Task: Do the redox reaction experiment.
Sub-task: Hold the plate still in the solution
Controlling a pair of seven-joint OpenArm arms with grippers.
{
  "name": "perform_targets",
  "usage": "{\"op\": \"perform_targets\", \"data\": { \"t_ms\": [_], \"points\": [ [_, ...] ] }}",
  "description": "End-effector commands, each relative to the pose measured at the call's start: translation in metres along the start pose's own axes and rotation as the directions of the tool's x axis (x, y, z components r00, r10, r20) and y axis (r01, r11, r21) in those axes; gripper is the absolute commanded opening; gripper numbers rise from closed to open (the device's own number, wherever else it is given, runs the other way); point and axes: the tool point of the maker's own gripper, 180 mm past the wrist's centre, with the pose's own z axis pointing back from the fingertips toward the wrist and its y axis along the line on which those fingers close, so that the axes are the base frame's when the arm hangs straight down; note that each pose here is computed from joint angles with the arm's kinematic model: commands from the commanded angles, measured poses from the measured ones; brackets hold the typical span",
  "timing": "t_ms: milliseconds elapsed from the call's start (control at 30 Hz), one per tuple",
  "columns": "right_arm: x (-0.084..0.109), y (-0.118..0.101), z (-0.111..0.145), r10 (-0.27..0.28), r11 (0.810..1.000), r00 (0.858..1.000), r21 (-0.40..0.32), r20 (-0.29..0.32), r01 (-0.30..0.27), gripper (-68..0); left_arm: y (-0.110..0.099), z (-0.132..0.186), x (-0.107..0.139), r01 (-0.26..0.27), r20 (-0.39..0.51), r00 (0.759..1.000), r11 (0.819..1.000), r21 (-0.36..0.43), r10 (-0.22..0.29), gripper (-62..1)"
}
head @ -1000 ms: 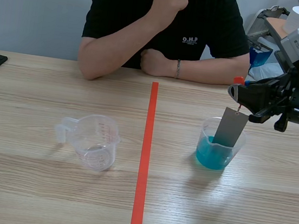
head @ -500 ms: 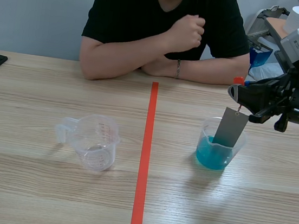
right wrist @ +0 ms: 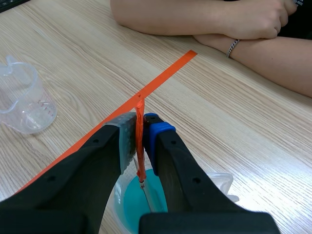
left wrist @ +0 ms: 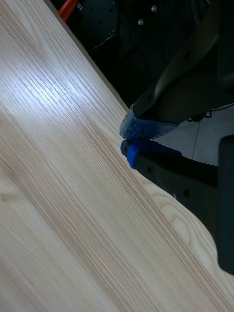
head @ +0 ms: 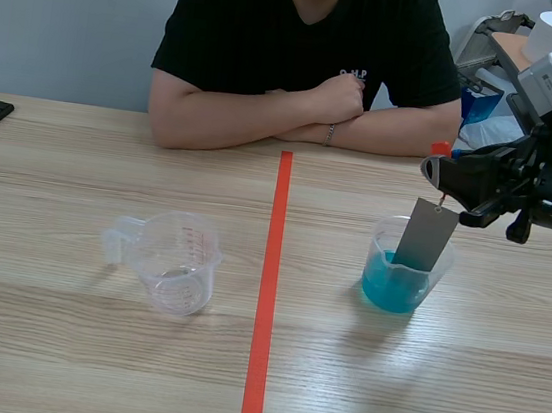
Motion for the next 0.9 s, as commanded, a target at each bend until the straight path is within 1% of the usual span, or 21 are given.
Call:
{"op": "perform_targets", "data": {
  "t_ms": [0,333,600,700,767,867],
  "points": [
    [0.011,-0.004,0.002,0.032,0.999,0.999,0.001,0.012,-0.032,-66.0,0.002,-0.001,0.006,0.005,0.025,1.0,1.0,0.002,-0.005,-56.9],
    [0.012,-0.004,0.002,0.033,0.999,0.999,0.001,0.013,-0.033,-66.0,0.002,-0.001,0.006,0.005,0.025,1.0,1.0,0.002,-0.005,-56.9],
    [0.017,-0.009,0.006,0.032,0.999,0.999,-0.013,0.026,-0.032,-66.0,0.002,-0.001,0.006,0.005,0.025,1.0,1.0,0.002,-0.005,-56.9],
    [0.022,-0.009,0.007,0.048,0.999,0.998,-0.016,0.029,-0.047,-66.0,0.002,-0.001,0.006,0.005,0.025,1.0,1.0,0.002,-0.005,-56.9],
    [0.028,-0.008,0.008,0.061,0.998,0.998,-0.016,0.034,-0.061,-66.0,0.002,-0.001,0.006,0.005,0.025,1.0,1.0,0.002,-0.005,-56.9],
    [0.039,-0.006,0.01,0.068,0.998,0.997,-0.013,0.047,-0.067,-66.0,0.002,-0.001,0.006,0.005,0.025,1.0,1.0,0.002,-0.005,-56.9]
  ]
}}
